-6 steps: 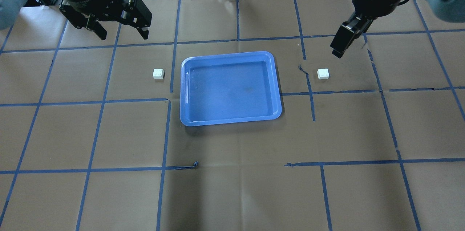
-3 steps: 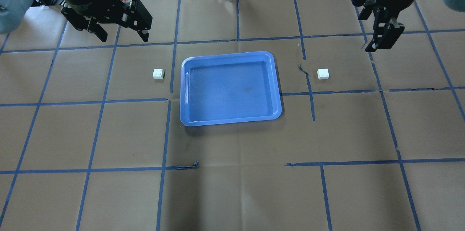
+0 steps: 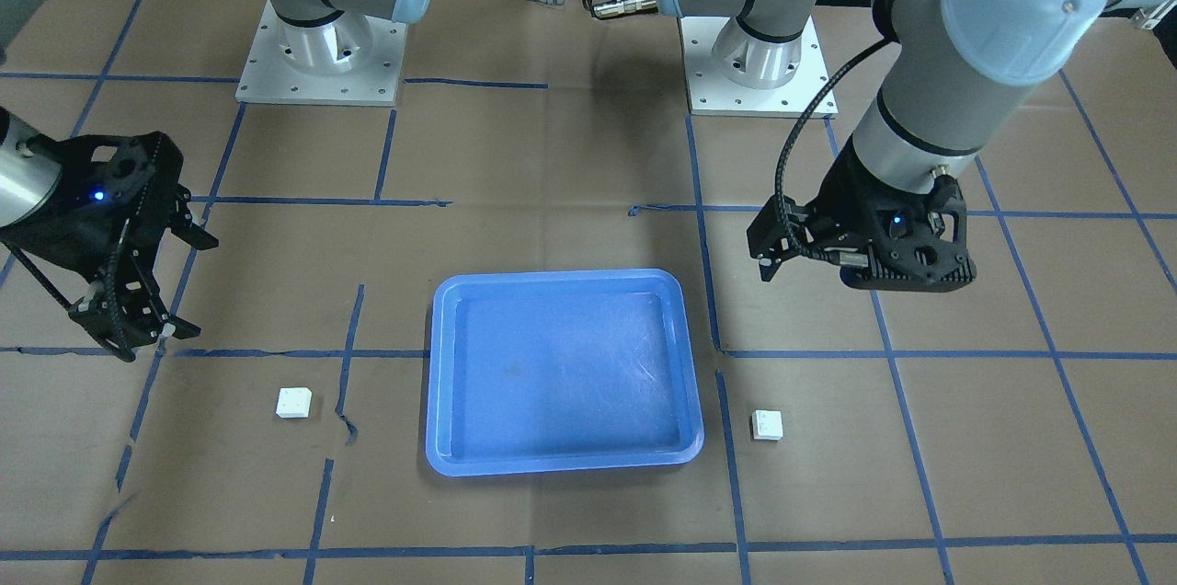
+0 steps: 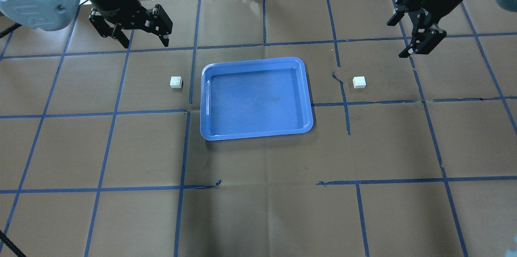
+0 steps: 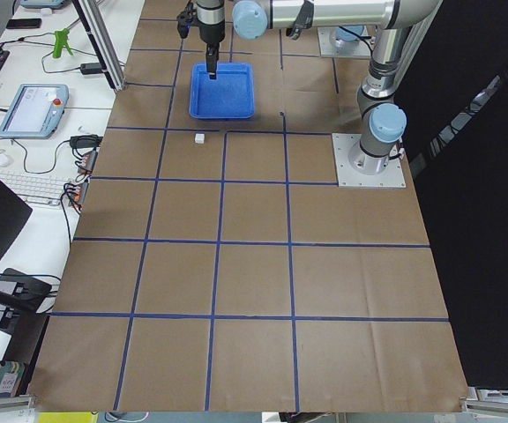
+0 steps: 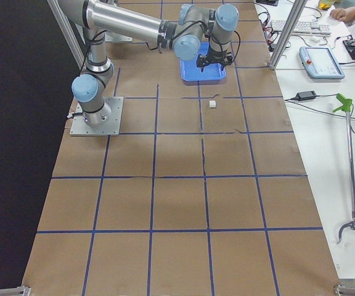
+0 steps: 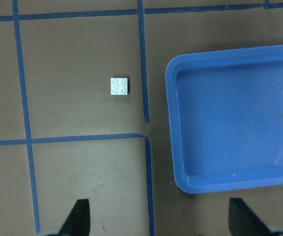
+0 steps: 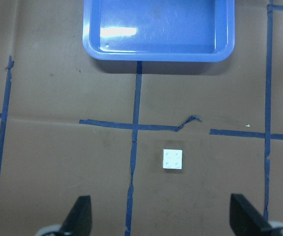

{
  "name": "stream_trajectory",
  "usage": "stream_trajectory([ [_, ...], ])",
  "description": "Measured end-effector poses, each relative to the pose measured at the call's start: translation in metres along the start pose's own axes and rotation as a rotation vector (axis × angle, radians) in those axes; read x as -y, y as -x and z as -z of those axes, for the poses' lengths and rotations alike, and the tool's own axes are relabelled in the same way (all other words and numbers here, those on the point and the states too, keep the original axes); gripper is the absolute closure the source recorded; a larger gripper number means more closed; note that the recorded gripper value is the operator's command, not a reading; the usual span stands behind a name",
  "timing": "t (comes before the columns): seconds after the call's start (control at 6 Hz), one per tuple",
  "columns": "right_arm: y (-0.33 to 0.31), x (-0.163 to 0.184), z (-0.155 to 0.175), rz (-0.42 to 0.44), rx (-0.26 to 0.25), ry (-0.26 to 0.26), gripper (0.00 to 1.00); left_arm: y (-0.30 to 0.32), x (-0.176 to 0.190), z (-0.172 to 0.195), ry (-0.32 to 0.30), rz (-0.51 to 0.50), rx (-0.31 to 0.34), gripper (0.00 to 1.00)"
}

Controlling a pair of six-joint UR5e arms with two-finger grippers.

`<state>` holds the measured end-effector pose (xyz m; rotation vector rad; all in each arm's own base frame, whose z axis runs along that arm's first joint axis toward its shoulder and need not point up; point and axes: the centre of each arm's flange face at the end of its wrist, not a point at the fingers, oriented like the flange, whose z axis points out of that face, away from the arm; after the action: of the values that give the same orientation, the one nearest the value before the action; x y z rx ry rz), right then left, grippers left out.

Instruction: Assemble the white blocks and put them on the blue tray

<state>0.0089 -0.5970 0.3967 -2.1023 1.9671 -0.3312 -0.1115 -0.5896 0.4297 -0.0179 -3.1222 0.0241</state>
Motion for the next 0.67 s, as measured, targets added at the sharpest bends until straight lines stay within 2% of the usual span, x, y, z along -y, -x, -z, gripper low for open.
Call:
stream_trajectory([
  [0.17,-0.010,-0.030,-0.026,-0.025,0.010,-0.106,0.00,0.006,0.018,-0.039,0.005,0.009,0.000,0.01],
  [0.33,-0.019,-0.061,-0.056,-0.040,0.010,-0.199,0.00,0.010,0.038,-0.083,-0.016,0.009,0.001,0.01],
  [0.5,-0.029,-0.085,-0.085,-0.045,-0.006,-0.261,0.00,0.013,0.054,-0.123,-0.017,0.002,0.003,0.01],
  [0.67,-0.035,-0.109,-0.115,-0.044,-0.018,-0.314,0.00,0.015,0.064,-0.164,0.014,-0.028,0.003,0.01],
])
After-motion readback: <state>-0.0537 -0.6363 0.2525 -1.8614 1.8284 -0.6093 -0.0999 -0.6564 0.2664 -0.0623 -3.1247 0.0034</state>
